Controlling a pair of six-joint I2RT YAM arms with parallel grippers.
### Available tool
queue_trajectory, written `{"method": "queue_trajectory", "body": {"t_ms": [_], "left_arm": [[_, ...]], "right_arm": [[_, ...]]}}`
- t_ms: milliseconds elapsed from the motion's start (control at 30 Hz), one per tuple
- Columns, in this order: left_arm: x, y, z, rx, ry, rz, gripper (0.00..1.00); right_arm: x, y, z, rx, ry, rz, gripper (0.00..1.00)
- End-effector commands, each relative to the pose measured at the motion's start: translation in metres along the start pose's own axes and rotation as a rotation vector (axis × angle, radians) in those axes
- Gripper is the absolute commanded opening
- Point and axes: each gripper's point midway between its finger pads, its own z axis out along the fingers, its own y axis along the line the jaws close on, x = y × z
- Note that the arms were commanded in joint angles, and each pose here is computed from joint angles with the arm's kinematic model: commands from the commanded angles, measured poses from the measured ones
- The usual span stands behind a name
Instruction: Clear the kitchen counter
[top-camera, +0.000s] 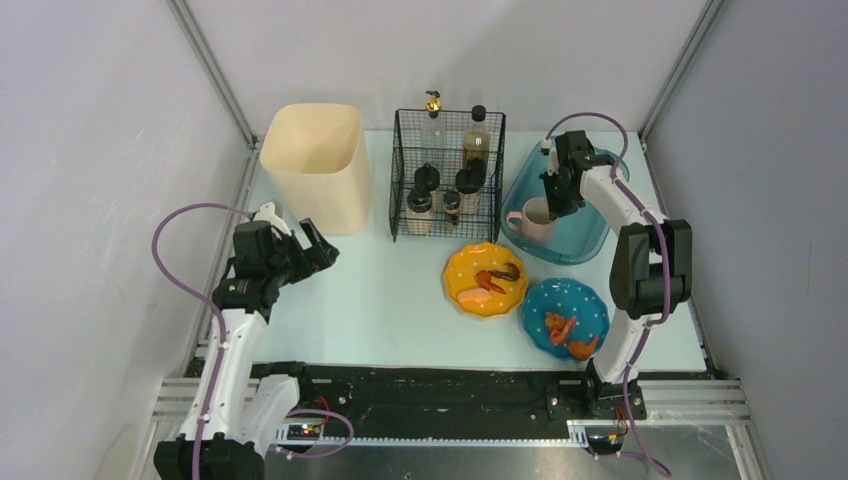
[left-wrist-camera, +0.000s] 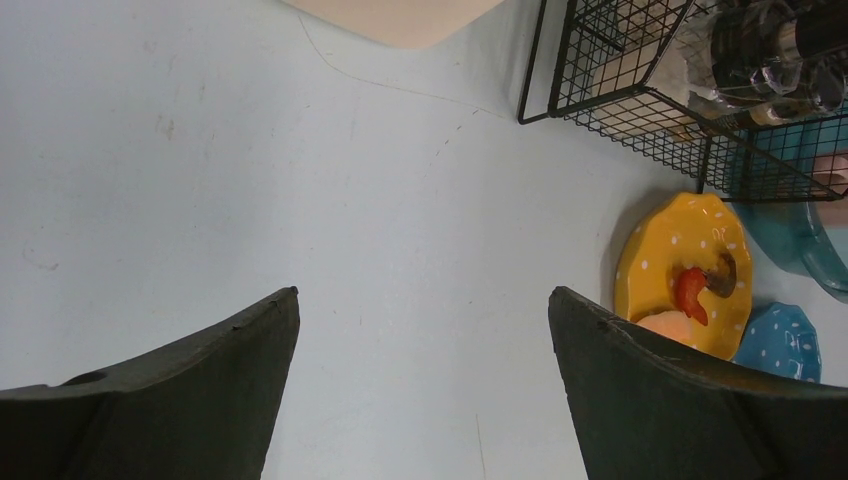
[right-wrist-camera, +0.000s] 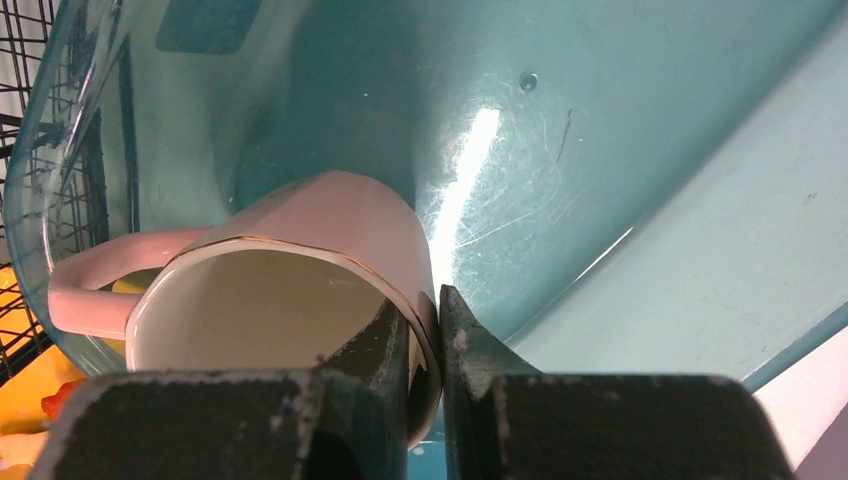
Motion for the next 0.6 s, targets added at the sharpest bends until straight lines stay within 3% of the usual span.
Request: {"method": "queue_trajectory", "body": {"t_ms": [0, 567], "left_arm": [[-0.020, -0.013, -0.009, 0.049, -0.060, 0.012, 0.98], [-0.020, -0.014, -0.008, 0.055, -0.058, 0.009, 0.98]], "right_arm": [[0.009, 0.025, 0.002, -0.061, 0.062, 0.029, 0.00], [0.034, 0.051, -0.020, -0.120, 0.091, 0.074, 0.03]]}}
